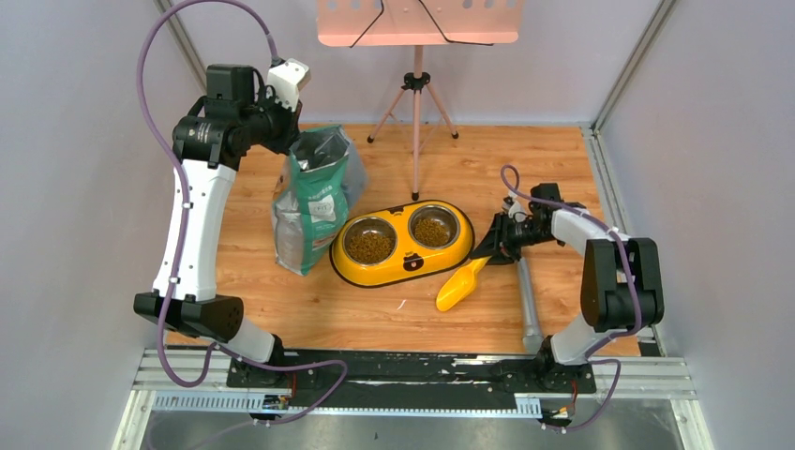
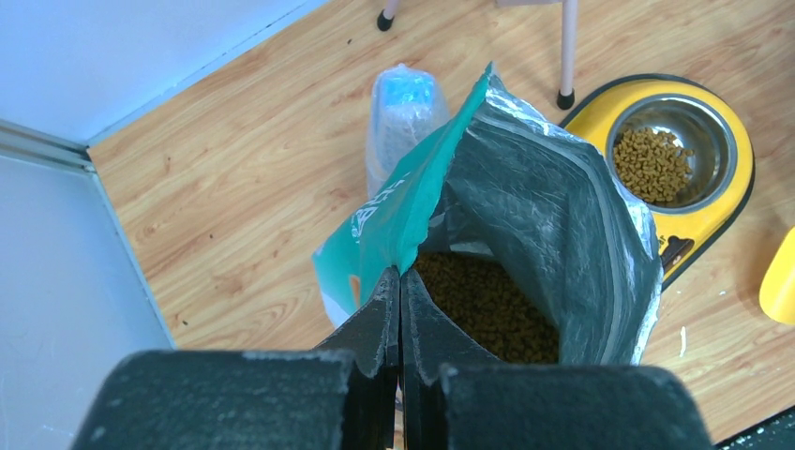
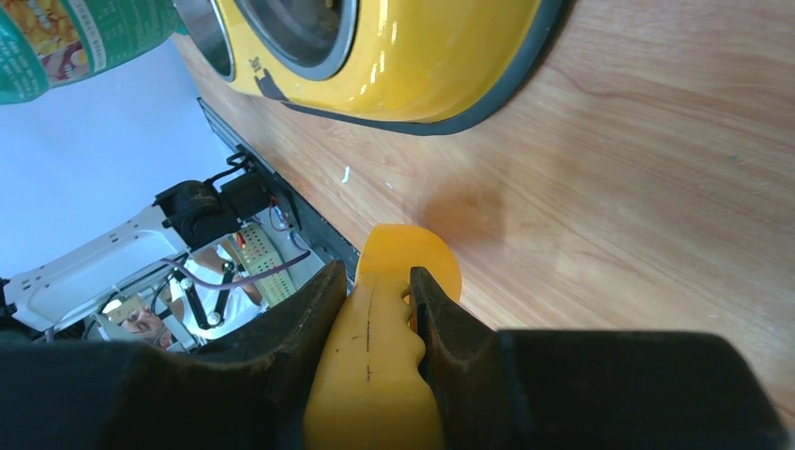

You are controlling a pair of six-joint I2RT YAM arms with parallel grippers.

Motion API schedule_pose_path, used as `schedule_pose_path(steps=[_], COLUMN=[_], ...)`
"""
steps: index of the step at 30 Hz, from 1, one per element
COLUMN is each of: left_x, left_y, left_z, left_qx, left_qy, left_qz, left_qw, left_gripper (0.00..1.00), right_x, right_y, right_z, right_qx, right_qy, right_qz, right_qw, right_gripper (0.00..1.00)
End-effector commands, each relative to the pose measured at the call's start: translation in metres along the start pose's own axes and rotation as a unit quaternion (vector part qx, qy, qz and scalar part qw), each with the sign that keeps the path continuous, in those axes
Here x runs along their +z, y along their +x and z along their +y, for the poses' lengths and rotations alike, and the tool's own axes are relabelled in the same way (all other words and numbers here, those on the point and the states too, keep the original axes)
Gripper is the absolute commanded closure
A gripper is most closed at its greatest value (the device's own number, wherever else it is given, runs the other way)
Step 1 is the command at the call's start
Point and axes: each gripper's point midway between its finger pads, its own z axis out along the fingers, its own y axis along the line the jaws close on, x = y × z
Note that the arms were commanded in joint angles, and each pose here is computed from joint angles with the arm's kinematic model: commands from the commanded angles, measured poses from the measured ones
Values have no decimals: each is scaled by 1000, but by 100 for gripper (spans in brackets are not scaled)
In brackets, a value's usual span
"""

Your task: Serve the pet food

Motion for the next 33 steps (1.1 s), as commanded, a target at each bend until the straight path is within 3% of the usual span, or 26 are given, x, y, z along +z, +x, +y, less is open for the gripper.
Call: schedule_pose_path(steps=[1, 7, 17, 26, 33], left_x=[-9, -9, -8, -7, -11], left_y=[-36, -37, -35, -38, -35], left_z=[2, 3, 3, 2, 1], left_qx=[18, 17, 19, 18, 24], left_qy=[-4, -6, -6, 0, -1], left_qz=[-68, -71, -67, -71, -70], left_qw=[998, 997, 998, 997, 997], left_gripper=[100, 100, 100, 100, 100], right_x=[6, 13, 9, -3, -36], right_y=[-6, 2, -5, -12, -25], right_z=[-13, -30, -39, -32, 20], right_qx=[1, 21, 23, 15, -36], right_qy=[17, 47, 95, 115, 98], right_qz=[-11, 4, -10, -26, -39], right_qw=[1000, 999, 995, 993, 994], right_gripper=[89, 83, 57, 55, 50])
